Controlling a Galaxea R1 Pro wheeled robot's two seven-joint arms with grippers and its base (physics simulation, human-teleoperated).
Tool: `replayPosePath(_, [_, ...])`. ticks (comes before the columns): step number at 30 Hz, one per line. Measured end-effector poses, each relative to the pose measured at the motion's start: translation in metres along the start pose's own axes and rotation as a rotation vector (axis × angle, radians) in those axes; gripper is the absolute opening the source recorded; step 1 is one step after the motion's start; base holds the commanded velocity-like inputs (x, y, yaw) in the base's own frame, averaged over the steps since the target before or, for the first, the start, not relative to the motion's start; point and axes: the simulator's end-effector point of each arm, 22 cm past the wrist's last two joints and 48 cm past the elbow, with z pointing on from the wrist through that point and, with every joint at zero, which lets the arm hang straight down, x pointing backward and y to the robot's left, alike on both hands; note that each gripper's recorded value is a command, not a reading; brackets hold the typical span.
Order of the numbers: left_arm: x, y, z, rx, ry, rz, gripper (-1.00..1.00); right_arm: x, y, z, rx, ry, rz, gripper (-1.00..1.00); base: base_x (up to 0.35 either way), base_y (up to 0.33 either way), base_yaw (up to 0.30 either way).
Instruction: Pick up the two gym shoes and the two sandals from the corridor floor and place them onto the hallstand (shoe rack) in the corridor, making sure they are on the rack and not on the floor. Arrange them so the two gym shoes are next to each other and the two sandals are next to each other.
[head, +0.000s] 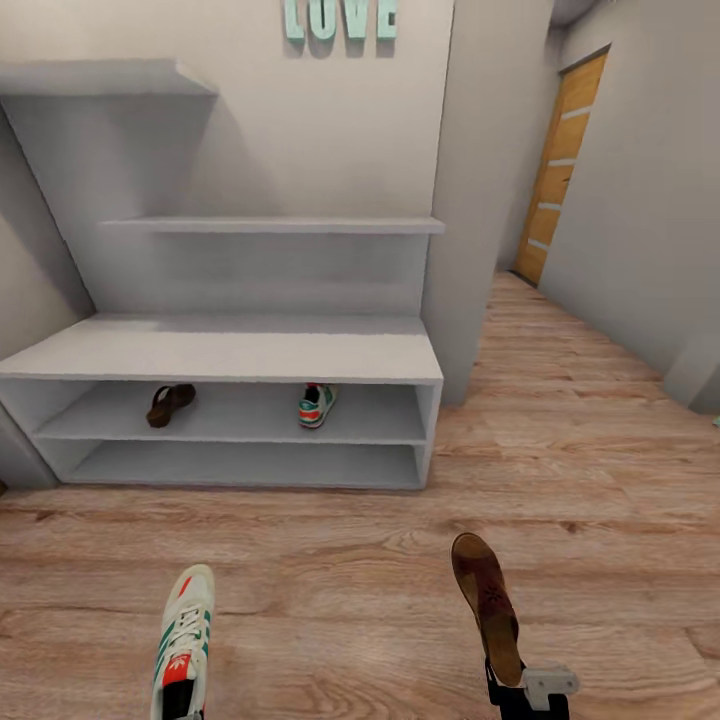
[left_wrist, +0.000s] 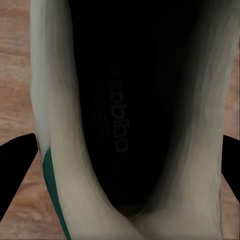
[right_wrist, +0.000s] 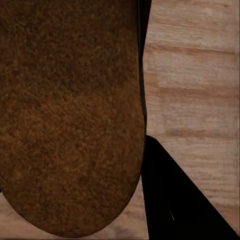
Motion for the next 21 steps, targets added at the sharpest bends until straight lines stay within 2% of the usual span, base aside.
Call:
replayPosePath(10, [0.0, 0.0, 0.0, 0.0, 0.0, 0.0, -1.0, -0.0006, -0.0007, 0.0003, 0.004, -0.001, 0.003, -1.0, 0.0, 0.0, -0.246])
replayPosePath(21, [-0.0001, 0.0001, 0.0, 0.0, 0.0, 0.0, -1.0, -0.0013, -0.0007, 0.0005, 0.003, -0.003, 0.004, -1.0, 0.0, 0.0, -0.014])
